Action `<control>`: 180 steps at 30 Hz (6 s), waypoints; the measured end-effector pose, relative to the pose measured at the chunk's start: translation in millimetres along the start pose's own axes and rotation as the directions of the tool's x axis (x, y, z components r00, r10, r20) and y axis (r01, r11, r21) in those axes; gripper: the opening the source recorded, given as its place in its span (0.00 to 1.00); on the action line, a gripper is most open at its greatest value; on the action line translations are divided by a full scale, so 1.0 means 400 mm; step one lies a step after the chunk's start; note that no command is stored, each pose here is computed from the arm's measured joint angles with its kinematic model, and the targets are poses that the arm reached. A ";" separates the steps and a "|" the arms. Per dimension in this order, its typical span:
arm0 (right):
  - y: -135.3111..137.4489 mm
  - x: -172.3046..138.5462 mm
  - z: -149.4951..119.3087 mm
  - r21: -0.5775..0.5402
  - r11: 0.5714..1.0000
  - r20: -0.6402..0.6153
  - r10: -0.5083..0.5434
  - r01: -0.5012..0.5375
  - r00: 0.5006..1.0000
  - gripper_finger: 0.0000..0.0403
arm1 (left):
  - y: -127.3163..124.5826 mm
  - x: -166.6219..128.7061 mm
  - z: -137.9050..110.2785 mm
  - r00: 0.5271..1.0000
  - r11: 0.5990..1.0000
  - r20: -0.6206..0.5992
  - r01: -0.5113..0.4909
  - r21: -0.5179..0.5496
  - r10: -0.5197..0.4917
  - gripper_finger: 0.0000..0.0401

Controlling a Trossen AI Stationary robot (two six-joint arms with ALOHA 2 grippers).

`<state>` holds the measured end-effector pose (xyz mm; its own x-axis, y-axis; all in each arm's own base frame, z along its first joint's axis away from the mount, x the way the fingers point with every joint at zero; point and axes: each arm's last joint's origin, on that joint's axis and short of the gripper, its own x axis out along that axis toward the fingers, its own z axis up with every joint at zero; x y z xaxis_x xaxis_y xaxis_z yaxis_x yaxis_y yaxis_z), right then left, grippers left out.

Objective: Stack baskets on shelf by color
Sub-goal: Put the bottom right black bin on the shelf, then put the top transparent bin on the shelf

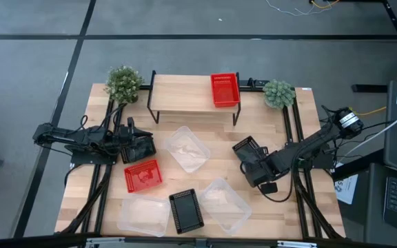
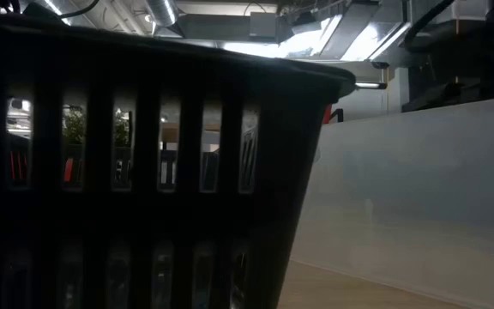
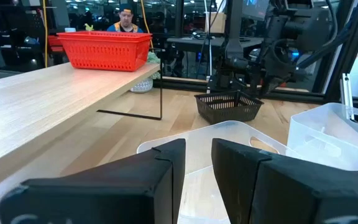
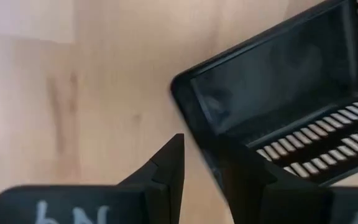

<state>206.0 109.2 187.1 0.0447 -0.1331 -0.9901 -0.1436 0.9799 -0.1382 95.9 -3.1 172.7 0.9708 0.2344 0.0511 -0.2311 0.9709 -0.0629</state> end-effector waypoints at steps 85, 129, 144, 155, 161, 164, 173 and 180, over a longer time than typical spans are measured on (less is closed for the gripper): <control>-0.662 -0.201 0.528 0.204 0.957 0.286 -0.260 0.206 0.922 0.01 | 0.000 0.000 -0.002 1.000 1.000 -0.008 0.000 0.022 0.000 0.18; -0.672 -0.201 0.533 0.666 0.741 0.270 -0.350 0.089 0.897 0.29 | 0.000 0.000 -0.002 1.000 1.000 -0.008 0.001 0.020 -0.001 0.18; -0.667 -0.203 0.535 0.698 0.713 0.272 -0.348 0.065 0.897 0.29 | 0.000 0.000 -0.002 1.000 1.000 -0.008 0.001 0.020 0.000 0.18; -0.638 -0.210 0.544 0.462 0.868 0.282 -0.337 0.180 0.898 0.29 | 0.000 0.000 -0.002 1.000 1.000 -0.008 0.001 0.020 -0.001 0.18; -0.641 -0.211 0.544 0.357 0.905 0.286 -0.341 0.231 0.896 0.29 | 0.000 0.000 -0.002 1.000 1.000 -0.008 0.001 0.020 -0.001 0.18; -0.642 -0.212 0.546 0.307 0.917 0.294 -0.345 0.253 0.892 0.29 | 0.000 0.000 -0.002 1.000 1.000 -0.008 0.000 0.020 0.000 0.18; -0.639 -0.212 0.547 0.163 0.938 0.294 -0.343 0.306 0.892 0.29 | 0.000 0.000 -0.002 1.000 1.000 -0.008 0.000 0.020 0.000 0.18; -0.639 -0.212 0.547 0.042 0.938 0.293 -0.342 0.345 0.893 0.29 | 0.000 0.000 -0.002 1.000 1.000 -0.009 0.001 0.020 -0.001 0.18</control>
<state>455.0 -97.5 311.8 0.3786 -0.4102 -0.8297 -0.0778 0.8791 -0.4702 96.0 -3.1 171.9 0.9715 0.2334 0.0424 -0.2316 0.9719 -0.0427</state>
